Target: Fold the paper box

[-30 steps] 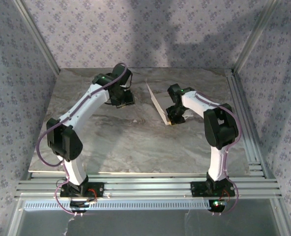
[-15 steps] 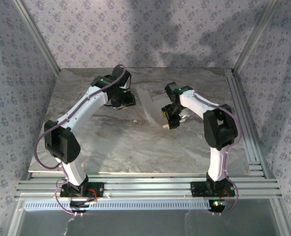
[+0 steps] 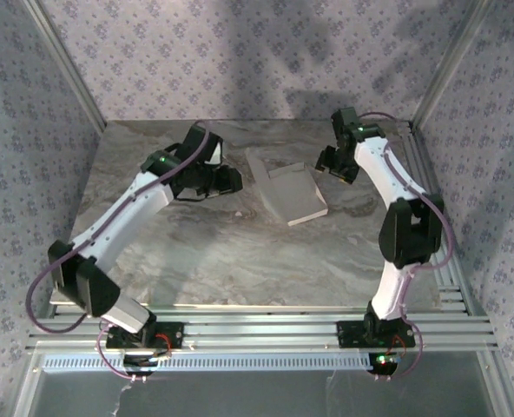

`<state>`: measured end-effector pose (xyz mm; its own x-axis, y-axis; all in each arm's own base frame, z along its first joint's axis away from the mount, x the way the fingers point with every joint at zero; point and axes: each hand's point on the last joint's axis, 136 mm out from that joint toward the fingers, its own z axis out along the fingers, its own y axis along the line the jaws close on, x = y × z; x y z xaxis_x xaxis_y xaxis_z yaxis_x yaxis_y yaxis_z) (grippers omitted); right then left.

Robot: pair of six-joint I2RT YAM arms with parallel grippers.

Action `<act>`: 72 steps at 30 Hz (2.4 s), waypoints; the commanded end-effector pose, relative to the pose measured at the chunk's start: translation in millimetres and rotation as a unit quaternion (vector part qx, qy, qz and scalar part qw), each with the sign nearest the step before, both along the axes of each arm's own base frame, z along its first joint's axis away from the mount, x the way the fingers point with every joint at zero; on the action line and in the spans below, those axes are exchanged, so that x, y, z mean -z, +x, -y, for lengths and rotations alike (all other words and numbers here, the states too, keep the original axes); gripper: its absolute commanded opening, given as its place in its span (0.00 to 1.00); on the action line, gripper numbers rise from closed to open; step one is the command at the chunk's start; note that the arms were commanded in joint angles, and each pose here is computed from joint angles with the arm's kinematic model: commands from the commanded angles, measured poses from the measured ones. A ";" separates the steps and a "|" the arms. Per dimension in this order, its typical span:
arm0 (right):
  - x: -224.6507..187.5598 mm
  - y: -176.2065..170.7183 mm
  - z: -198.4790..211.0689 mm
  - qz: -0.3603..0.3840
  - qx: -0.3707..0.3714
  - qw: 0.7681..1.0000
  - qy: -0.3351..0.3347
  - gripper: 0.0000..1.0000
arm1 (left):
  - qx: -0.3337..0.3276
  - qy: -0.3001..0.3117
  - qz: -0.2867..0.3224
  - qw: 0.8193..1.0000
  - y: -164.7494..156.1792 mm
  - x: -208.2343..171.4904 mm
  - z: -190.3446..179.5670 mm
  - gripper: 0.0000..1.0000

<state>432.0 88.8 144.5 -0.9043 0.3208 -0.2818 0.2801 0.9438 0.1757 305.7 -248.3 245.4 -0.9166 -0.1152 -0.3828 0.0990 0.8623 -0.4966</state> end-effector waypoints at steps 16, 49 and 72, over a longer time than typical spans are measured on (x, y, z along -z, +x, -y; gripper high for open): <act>80.8 47.2 -12.5 -0.085 -0.110 0.989 -0.044 0.51 | 0.006 -0.071 0.013 0.997 -25.2 10.4 16.8 0.37; 104.6 28.9 -17.1 -0.115 0.064 0.991 -0.014 0.03 | -0.099 -0.188 0.190 0.958 -14.4 -84.3 -42.8 0.37; 100.7 -64.6 -116.8 -0.190 0.506 0.820 0.191 0.01 | -0.096 -0.165 0.125 0.974 -2.3 -49.9 -38.1 0.37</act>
<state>368.2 180.2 38.8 -0.2620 0.9518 0.1592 0.9593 0.2389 0.1506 302.4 -205.6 290.9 -0.7323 -0.4362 -0.5230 0.1017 0.6893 -0.7173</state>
